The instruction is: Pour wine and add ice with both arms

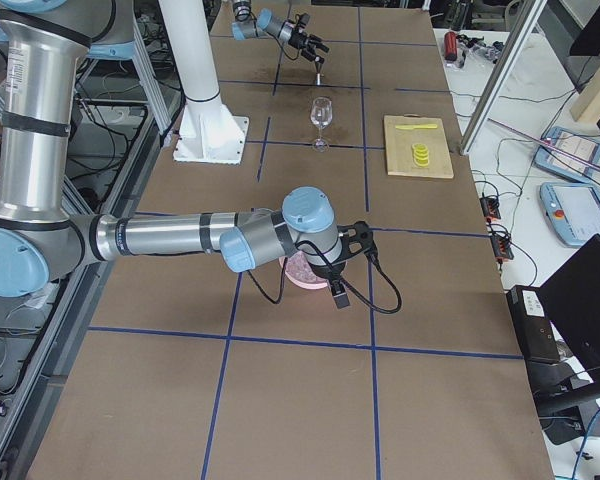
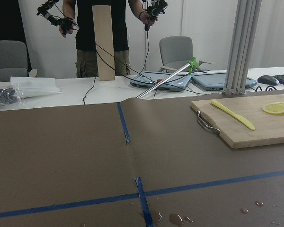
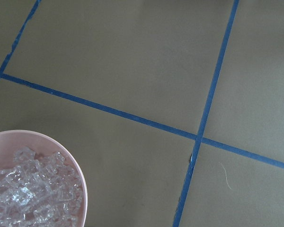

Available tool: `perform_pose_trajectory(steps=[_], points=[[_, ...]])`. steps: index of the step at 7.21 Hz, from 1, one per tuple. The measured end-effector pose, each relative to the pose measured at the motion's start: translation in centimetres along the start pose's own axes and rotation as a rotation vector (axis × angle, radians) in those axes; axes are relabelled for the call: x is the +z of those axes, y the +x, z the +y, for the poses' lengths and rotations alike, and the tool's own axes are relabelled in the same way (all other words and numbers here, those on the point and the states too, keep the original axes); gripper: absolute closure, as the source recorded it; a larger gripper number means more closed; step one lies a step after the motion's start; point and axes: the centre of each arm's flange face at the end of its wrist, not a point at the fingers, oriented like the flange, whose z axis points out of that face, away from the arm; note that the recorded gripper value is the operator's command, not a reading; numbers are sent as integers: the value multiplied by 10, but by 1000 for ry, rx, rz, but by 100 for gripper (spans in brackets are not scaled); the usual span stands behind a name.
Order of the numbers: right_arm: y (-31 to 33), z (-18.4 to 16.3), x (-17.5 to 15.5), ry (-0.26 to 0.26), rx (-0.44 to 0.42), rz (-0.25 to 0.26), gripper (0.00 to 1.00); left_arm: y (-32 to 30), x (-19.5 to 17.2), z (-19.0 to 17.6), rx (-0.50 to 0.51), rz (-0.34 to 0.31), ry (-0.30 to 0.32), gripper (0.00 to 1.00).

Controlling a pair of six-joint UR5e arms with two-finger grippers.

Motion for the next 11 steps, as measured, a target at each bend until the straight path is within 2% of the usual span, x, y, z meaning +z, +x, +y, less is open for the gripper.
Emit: perform_pose_trajectory(steps=[4,5,7,8,11], points=[[0,0,0,-1,1,0,0,-6,3,31,12,-16,-19,1],[1,1,1,-2,2,0,0,-6,2,39,11,-19,-21,5],[1,1,1,-3,2,1,0,-1,2,53,4,-16,-29,33],[1,1,1,-3,2,0,0,0,2,59,-2,-15,-34,40],[1,1,1,-3,2,0,0,2,5,70,-3,-16,-40,43]])
